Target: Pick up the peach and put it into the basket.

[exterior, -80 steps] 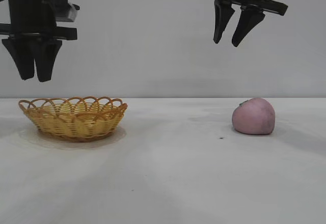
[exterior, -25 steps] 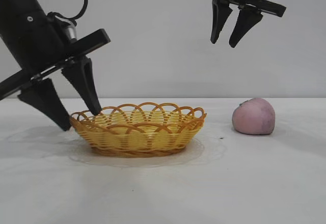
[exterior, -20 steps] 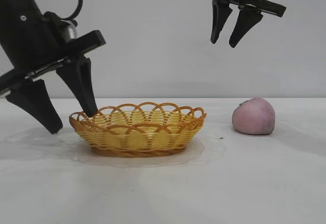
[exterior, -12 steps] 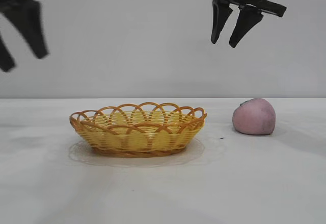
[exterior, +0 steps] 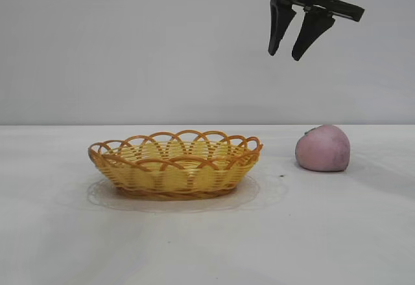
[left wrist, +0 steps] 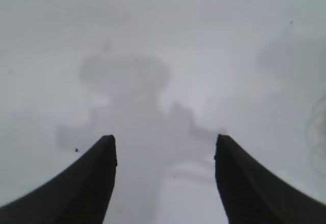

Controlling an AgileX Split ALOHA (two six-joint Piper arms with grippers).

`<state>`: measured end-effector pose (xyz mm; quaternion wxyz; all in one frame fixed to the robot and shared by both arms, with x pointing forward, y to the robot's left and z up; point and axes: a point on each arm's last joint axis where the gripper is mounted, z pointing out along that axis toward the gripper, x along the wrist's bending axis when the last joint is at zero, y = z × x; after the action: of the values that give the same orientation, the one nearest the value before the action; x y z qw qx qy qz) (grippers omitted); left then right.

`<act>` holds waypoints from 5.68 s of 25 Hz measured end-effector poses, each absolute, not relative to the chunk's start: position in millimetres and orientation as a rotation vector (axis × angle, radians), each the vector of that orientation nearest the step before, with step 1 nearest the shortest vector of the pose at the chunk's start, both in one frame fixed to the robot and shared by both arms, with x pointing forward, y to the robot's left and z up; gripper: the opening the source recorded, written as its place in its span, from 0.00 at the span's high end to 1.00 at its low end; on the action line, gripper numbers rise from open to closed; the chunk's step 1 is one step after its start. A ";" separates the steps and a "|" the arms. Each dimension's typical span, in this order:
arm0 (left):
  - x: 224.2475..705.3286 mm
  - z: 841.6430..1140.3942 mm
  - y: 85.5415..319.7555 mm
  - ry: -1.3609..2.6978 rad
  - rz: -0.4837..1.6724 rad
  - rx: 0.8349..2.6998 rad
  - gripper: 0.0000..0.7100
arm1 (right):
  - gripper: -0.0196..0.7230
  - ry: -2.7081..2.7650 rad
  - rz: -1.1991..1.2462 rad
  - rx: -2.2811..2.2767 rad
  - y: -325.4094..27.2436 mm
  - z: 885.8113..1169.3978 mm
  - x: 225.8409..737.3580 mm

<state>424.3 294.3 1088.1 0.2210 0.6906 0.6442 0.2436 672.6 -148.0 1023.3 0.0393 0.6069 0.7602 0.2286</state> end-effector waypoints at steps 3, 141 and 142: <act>369.6 1091.4 298.0 1.739 0.719 1.898 0.47 | 0.64 2.335 0.700 1.853 -148.0 1023.3 672.6; 230.7 1042.9 295.4 1.648 0.957 1.550 0.47 | 0.31 1.660 0.963 1.548 -301.8 1045.3 228.7; 230.7 1042.9 295.4 1.648 0.957 1.550 0.47 | 0.31 1.662 0.961 1.547 -301.8 1045.3 228.5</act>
<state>230.7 295.4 1042.9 0.3359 0.5942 0.6320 0.3671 228.5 -301.8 1045.3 0.3315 0.5920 0.6360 0.3677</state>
